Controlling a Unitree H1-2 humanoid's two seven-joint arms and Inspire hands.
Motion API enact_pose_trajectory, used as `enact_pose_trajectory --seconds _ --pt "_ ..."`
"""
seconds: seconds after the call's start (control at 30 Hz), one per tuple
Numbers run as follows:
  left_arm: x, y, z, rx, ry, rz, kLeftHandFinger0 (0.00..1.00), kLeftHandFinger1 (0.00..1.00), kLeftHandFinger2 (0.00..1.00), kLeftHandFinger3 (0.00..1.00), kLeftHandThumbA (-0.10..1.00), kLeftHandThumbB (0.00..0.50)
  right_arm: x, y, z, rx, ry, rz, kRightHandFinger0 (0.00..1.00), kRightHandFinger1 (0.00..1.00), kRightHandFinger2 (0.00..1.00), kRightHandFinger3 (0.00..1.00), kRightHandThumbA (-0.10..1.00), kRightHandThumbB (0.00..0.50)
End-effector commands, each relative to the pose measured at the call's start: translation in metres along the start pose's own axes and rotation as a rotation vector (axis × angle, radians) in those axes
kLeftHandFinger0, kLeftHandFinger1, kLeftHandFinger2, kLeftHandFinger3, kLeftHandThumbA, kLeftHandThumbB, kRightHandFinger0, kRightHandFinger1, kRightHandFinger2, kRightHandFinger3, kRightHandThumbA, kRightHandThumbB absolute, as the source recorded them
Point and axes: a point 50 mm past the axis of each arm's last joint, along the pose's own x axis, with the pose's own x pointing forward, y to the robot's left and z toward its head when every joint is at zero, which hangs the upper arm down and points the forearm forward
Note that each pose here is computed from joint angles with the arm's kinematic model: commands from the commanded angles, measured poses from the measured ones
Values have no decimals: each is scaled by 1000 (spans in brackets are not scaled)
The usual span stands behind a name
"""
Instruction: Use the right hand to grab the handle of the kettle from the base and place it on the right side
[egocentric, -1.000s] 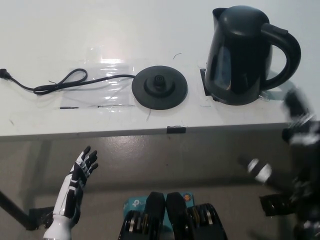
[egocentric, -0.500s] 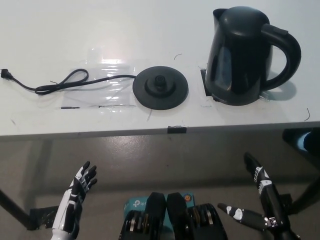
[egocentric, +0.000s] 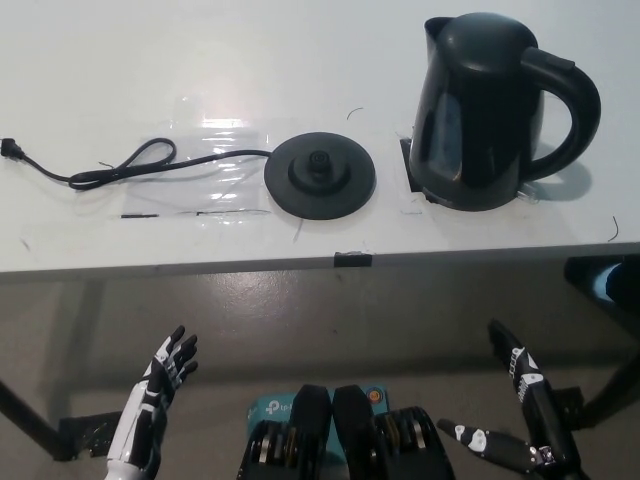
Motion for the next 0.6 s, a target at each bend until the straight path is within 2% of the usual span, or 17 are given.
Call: enact_pose_trajectory --seconds 0.0,0.13,0.37,0.57 --pt "4 5 7 34 -45 -18 1000 1000 1000 1000 1000 500 7 -4 8 -11 -73 0 1000 1000 1000 1000 1000 382" --pt "5 6 7 33 -42 -16 1000 1000 1000 1000 1000 500 11 -4 8 -17 -78 1 1000 1000 1000 1000 1000 367" --pt "7 6 8 20 -42 -13 1000 1000 1000 1000 1000 500 13 -4 12 -19 -91 -2 1000 1000 1000 1000 1000 380" --pt "8 7 10 36 -41 -7 1000 1000 1000 1000 1000 500 15 -5 13 -31 -99 -1 1000 1000 1000 1000 1000 345"
